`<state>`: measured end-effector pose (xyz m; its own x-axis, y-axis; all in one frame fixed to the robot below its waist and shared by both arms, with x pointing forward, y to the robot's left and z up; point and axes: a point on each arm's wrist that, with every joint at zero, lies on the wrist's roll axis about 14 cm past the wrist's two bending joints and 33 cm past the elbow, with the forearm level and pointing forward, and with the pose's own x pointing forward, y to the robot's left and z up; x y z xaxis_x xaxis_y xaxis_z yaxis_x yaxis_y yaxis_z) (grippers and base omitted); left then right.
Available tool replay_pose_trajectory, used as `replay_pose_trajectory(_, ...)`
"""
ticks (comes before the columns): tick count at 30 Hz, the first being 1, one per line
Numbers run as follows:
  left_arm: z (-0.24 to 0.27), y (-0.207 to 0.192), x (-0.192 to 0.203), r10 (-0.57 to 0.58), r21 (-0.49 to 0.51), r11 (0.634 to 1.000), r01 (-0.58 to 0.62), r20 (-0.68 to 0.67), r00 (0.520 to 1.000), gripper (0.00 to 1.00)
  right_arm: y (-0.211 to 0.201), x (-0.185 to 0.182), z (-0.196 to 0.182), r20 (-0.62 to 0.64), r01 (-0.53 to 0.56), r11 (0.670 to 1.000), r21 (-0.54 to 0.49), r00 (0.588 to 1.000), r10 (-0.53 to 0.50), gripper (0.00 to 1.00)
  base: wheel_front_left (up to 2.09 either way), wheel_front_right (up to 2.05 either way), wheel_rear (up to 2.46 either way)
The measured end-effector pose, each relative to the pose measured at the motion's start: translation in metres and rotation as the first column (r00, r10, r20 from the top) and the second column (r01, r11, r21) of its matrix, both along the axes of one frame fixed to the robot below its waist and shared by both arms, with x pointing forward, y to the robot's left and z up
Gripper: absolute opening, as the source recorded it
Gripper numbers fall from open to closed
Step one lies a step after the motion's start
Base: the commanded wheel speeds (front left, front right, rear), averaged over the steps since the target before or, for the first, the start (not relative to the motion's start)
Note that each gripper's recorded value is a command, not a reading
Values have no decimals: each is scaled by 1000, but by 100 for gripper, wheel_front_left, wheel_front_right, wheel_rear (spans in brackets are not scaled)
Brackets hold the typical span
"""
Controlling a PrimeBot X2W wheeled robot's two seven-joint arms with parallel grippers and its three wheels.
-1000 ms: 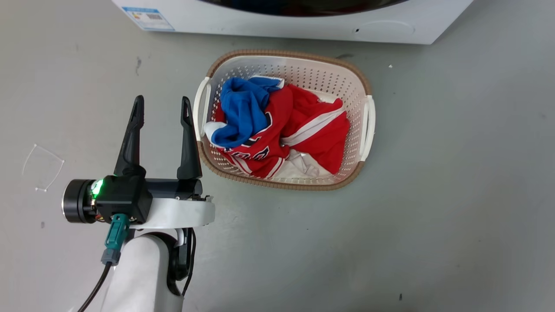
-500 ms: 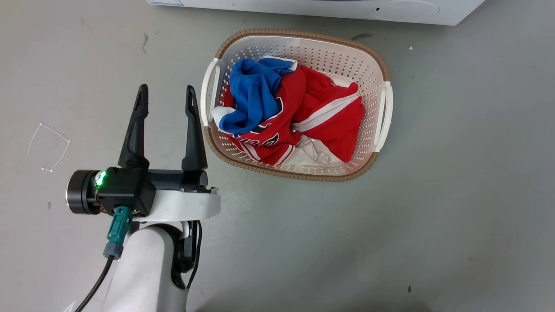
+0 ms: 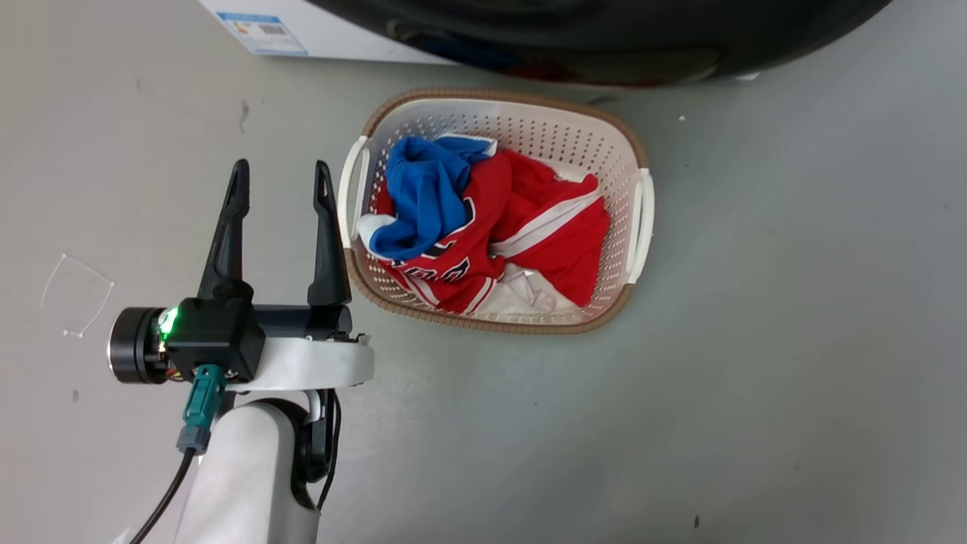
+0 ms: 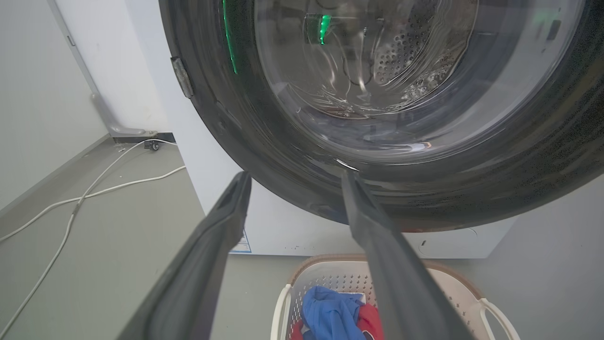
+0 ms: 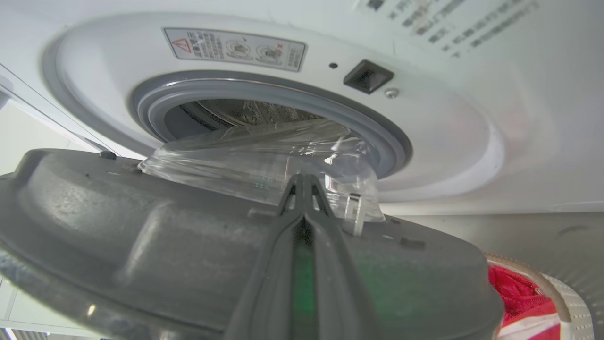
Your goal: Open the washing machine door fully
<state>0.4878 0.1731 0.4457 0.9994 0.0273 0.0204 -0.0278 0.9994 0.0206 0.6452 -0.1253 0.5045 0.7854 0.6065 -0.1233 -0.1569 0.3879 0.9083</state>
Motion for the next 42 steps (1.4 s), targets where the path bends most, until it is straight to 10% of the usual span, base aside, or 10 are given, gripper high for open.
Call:
replay_pose_trajectory(25,35,-6,-33,-24,4,1000,24,44,999,100,47,-124,5,-48,-222,973,57,973,225,0,0,0,0)
replay_pose_trajectory(42,55,-6,-64,-26,12,1000,25,72,997,100,115,-223,21,-28,-442,881,168,892,452,0,0,0,0)
